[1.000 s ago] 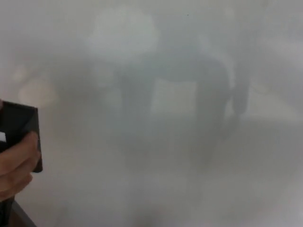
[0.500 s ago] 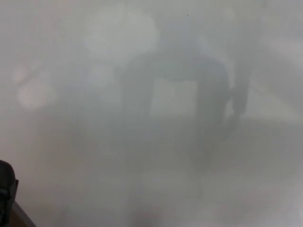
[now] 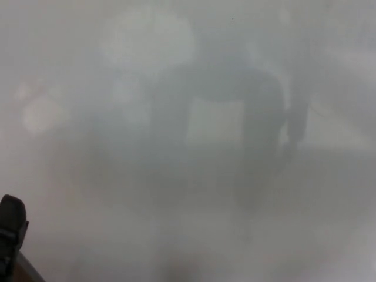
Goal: A magnetic marker holder is on the left hand side of the white board, the robot put the index and middle finger into the opening of the container and pull off the magnetic holder and hand it to a human on the left hand side.
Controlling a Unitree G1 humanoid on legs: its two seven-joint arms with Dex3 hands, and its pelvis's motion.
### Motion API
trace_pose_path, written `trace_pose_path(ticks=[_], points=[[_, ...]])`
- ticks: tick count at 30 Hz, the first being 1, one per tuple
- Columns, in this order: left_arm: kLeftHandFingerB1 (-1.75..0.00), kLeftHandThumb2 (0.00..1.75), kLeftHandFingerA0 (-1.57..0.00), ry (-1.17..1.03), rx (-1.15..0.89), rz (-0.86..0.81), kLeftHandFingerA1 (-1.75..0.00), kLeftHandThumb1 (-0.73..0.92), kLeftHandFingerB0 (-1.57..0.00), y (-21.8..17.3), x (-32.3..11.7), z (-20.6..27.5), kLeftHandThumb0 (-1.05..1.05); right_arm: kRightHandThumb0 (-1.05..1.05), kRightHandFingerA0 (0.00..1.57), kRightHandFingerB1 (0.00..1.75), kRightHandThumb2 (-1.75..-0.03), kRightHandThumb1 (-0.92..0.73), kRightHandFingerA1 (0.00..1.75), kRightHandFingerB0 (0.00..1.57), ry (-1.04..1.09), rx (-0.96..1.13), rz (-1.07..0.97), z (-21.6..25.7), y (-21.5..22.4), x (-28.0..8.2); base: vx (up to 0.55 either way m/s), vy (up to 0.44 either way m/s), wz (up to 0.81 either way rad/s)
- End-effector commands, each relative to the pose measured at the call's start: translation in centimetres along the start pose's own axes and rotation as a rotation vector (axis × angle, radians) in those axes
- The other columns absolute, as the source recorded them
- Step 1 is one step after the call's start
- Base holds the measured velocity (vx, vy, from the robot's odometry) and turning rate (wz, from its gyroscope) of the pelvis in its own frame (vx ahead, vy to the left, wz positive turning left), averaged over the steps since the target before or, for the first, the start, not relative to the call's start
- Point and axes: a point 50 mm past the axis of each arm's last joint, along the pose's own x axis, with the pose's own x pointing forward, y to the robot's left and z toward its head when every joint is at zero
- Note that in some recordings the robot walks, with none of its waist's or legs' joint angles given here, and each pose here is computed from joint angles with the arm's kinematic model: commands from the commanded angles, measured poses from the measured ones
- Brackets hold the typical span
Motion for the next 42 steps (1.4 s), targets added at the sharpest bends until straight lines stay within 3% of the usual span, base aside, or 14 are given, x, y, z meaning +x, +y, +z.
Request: trace_pose_path(ticks=[1,2,3,10,11,13,14,16,22,23,25,34,35,42], points=[[-0.53,0.83,-0.39,0.1,0.146,0.095,-0.55,0.37,-0.34,0.2,0.0,1.0,-0.68,-0.57,0.34,0.27,-0.64,-0.8,0.35,0.19,0.002,-0.007,-0.005,0.1,-0.4,0.1,0.0,0.0,0.0],[-0.53,0.83,-0.39,0.111,0.158,0.106,-0.55,0.37,-0.34,0.2,0.0,1.0,-0.68,-0.57,0.34,0.27,-0.64,-0.8,0.35,0.19,0.0,-0.007,-0.005,0.2,-0.4,0.2,0.0,0.0,0.0],[-0.42,0.54,-0.39,0.158,0.18,0.133,-0.46,0.48,-0.47,0.1,0.3,1.2,-0.52,-0.61,0.26,0.4,-0.91,-0.63,0.47,0.13,-0.003,-0.002,-0.005,0.3,-0.4,0.2,0.0,0.0,0.0],[-0.35,0.53,-0.34,0.328,0.373,0.205,-0.47,0.43,-0.46,0.0,0.6,1.8,-0.41,-0.64,0.21,0.4,-0.9,-0.63,0.45,0.14,-0.003,0.014,-0.005,0.6,-0.4,0.5,0.0,0.0,0.0],[-0.44,0.65,-0.35,0.42,0.481,0.235,-0.5,0.38,-0.42,0.1,0.5,1.9,-0.37,-0.64,0.21,0.4,-0.89,-0.63,0.45,0.14,0.003,0.022,-0.005,0.5,-0.4,0.5,0.0,0.0,0.0],[-0.44,0.65,-0.35,0.452,0.524,0.242,-0.5,0.38,-0.42,0.1,0.5,1.9,-0.37,-0.64,0.21,0.4,-0.89,-0.63,0.45,0.14,0.004,0.025,-0.005,0.5,-0.4,0.6,0.0,0.0,0.0],[-0.33,0.54,-0.35,0.488,0.563,0.24,-0.44,0.46,-0.43,0.2,0.6,1.8,-0.22,-0.65,0.23,0.4,-0.9,-0.63,0.46,0.14,0.0,0.022,-0.008,0.6,-0.5,0.6,0.0,0.0,0.0],[-0.41,0.63,-0.33,0.589,0.684,0.241,-0.47,0.39,-0.39,0.7,0.6,1.0,-0.37,-0.65,0.23,0.4,-0.9,-0.63,0.46,0.13,-0.008,0.012,-0.014,0.8,-0.7,0.7,0.0,0.0,0.0],[-0.32,0.54,-0.33,0.845,0.864,0.286,-0.44,0.48,-0.38,3.0,-1.1,-1.7,-0.48,-0.63,0.23,0.4,-0.89,-0.62,0.46,0.14,-0.015,0.017,-0.017,1.1,-0.6,0.9,0.0,0.0,0.0],[-0.48,0.8,-0.27,0.87,0.88,0.299,-0.52,0.38,-0.32,3.6,-1.8,-2.2,-0.57,-0.62,0.23,0.4,-0.89,-0.63,0.45,0.13,-0.012,0.019,-0.017,1.0,-0.6,0.8,0.0,0.0,0.0],[-0.49,0.82,-0.25,0.927,0.904,0.337,-0.51,0.41,-0.35,4.6,-3.0,-3.1,-0.61,-0.62,0.24,0.4,-0.89,-0.63,0.46,0.13,-0.011,0.018,-0.017,0.9,-0.5,0.8,0.0,0.0,0.0],[-0.46,0.81,-0.26,1.013,0.956,0.696,-0.51,0.4,-0.28,7.5,-9.6,-6.4,-0.6,-0.64,0.24,0.4,-0.9,-0.64,0.46,0.13,-0.016,-0.004,-0.025,1.2,-0.7,1.0,0.0,0.0,0.0],[-0.31,0.58,-0.3,1.01,0.964,0.749,-0.4,0.6,-0.34,7.8,-10.2,-6.7,-0.54,-0.65,0.23,0.4,-0.9,-0.64,0.46,0.13,-0.02,0.0,-0.025,1.3,-0.7,1.1,0.0,0.0,0.0],[-0.29,0.6,-0.24,0.999,0.91,1.033,-0.36,0.66,-0.26,8.2,-14.7,-9.4,-0.51,-0.68,0.26,0.4,-0.95,-0.63,0.5,0.09,-0.027,-0.013,-0.015,1.5,-0.4,1.1,0.0,0.0,0.0]])
